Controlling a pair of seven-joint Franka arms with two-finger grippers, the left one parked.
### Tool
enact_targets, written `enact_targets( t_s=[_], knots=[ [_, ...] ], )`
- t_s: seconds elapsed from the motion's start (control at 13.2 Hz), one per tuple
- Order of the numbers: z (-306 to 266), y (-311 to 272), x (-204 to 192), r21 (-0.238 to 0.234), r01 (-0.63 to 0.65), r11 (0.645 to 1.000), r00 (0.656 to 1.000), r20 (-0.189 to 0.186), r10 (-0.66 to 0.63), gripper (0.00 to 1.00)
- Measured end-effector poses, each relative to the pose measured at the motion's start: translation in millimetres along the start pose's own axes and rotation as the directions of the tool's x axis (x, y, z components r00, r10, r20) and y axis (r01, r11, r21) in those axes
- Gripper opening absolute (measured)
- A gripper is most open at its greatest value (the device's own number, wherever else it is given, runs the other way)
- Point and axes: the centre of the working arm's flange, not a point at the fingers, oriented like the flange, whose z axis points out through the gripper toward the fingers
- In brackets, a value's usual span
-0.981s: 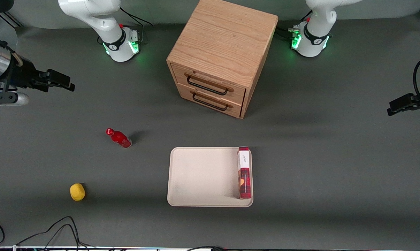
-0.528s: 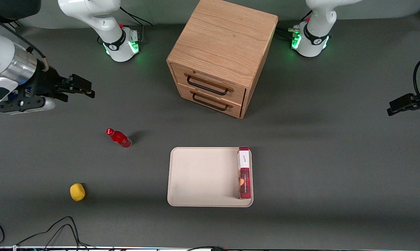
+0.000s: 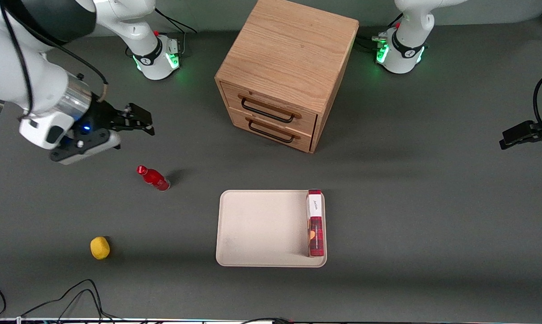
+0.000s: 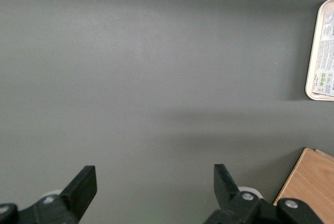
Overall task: Open upper drawer
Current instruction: 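Move the right gripper toward the upper drawer's black handle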
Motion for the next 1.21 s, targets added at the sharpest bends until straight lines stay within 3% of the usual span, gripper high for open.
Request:
enact_targets(
  t_s=[0.15,0.3,0.45,0.68,0.98,1.21],
  knots=[
    [24.8,-33.2,8.3,0.020,0.113,0.993,0.993,0.028,-0.114,1.00],
    [41.7,-68.7,11.5,0.045,0.312,0.949,0.949,0.032,-0.313,1.00],
    [49.7,-94.8,10.4,0.062,0.433,0.899,0.900,0.026,-0.435,1.00],
    [61.1,-111.0,10.2,0.081,0.532,0.843,0.844,0.033,-0.535,1.00],
    [92.4,-145.0,9.3,0.075,0.647,0.758,0.754,0.083,-0.652,1.00],
    [115.3,-162.9,11.8,0.098,0.668,0.737,0.732,0.091,-0.675,1.00]
  ],
)
